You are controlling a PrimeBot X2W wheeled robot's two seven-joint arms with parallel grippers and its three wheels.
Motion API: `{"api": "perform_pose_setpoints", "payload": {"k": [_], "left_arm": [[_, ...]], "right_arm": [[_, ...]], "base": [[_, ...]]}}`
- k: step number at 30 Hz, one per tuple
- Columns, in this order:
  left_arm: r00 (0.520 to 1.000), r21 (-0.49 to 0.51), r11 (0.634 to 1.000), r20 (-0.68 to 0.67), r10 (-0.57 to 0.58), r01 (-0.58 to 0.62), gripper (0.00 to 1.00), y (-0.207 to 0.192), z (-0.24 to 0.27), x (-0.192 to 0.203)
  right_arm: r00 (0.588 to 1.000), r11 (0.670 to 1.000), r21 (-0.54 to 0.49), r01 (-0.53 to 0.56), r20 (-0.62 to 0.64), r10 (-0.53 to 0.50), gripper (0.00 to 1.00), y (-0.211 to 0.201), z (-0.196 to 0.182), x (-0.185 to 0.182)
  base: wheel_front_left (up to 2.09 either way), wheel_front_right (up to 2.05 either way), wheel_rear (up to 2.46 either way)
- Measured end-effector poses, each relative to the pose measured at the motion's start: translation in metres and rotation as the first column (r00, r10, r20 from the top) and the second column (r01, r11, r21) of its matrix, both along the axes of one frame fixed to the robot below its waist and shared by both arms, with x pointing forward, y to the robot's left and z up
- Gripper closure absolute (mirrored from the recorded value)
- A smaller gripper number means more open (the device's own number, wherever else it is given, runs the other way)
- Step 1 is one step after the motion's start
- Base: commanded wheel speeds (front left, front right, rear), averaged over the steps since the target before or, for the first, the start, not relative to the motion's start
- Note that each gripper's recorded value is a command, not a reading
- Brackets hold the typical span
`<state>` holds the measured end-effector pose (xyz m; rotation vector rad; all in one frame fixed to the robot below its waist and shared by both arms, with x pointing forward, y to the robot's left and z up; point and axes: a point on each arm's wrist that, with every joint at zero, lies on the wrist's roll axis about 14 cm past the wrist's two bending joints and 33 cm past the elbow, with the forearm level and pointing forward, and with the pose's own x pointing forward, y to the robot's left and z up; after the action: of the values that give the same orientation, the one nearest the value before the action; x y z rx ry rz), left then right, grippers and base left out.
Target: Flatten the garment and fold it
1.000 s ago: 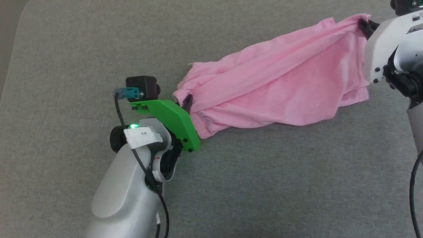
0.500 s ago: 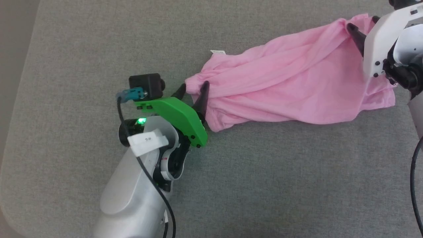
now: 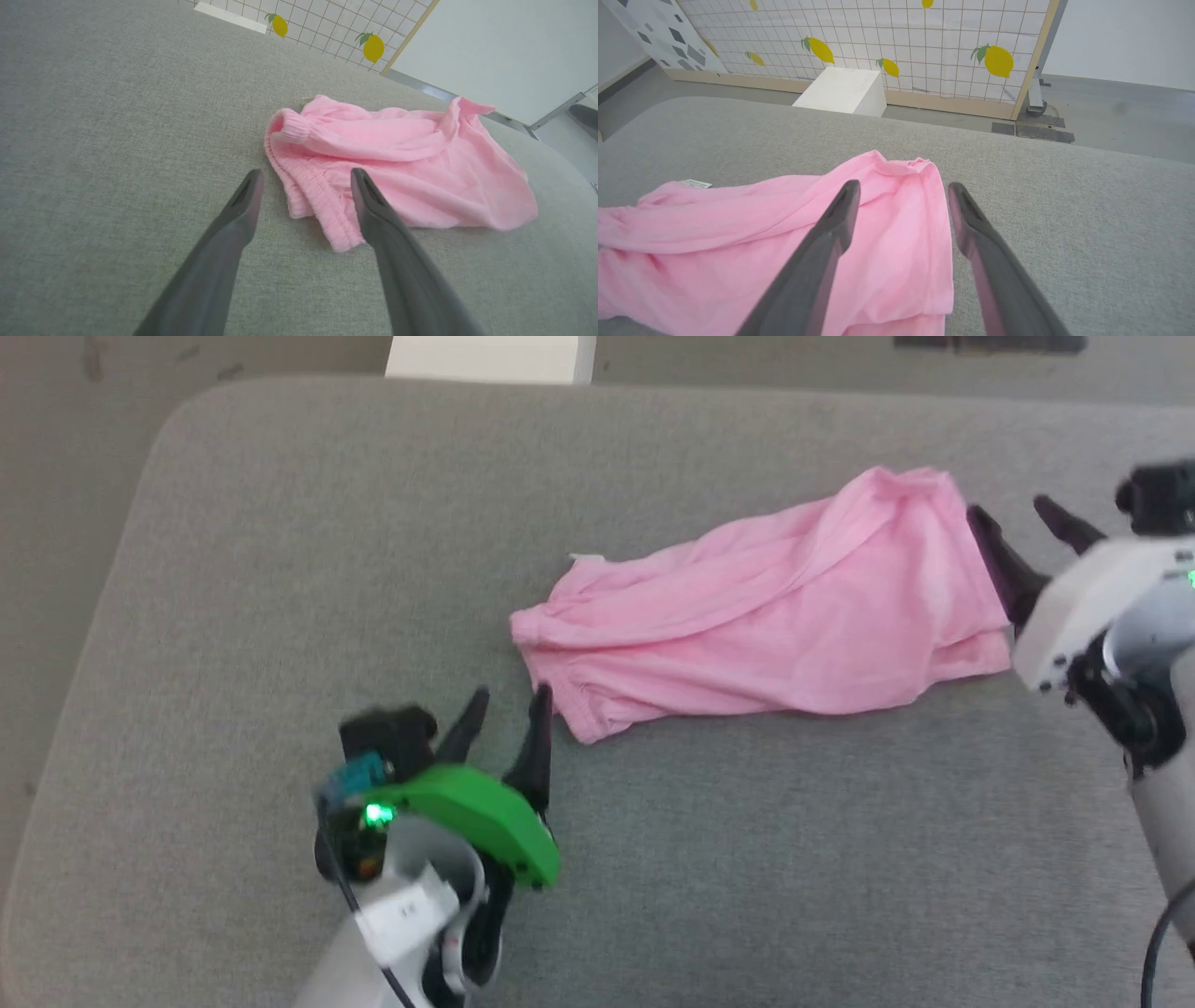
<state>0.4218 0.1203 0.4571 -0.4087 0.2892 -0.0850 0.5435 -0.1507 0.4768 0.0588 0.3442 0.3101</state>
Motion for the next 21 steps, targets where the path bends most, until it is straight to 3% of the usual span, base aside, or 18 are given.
{"api": "perform_pose_setpoints", "payload": {"k": [4, 10, 15, 21], "left_arm": [[0.999, 0.023, 0.999, 0.023, -0.027, 0.026, 0.00, -0.011, 0.000, -0.013], [0.996, 0.092, 0.994, 0.060, -0.061, 0.055, 0.00, -0.025, -0.005, -0.010], [0.997, 0.160, 0.986, 0.046, -0.059, 0.051, 0.00, -0.028, -0.020, -0.001], [0.999, 0.198, 0.979, -0.021, -0.039, 0.043, 0.00, -0.029, -0.044, 0.009]], "right_arm": [[0.991, 0.996, 0.047, 0.070, 0.112, -0.075, 0.00, -0.019, 0.026, -0.021], [0.936, 0.971, 0.134, 0.199, 0.267, -0.229, 0.00, -0.042, 0.051, -0.058], [0.907, 0.950, 0.161, 0.268, 0.290, -0.305, 0.00, -0.048, 0.046, -0.089], [0.909, 0.936, 0.166, 0.309, 0.238, -0.342, 0.00, -0.053, 0.028, -0.114]], "base": [[0.00, 0.00, 0.00], [0.00, 0.00, 0.00], [0.00, 0.00, 0.00], [0.00, 0.00, 0.00]]}}
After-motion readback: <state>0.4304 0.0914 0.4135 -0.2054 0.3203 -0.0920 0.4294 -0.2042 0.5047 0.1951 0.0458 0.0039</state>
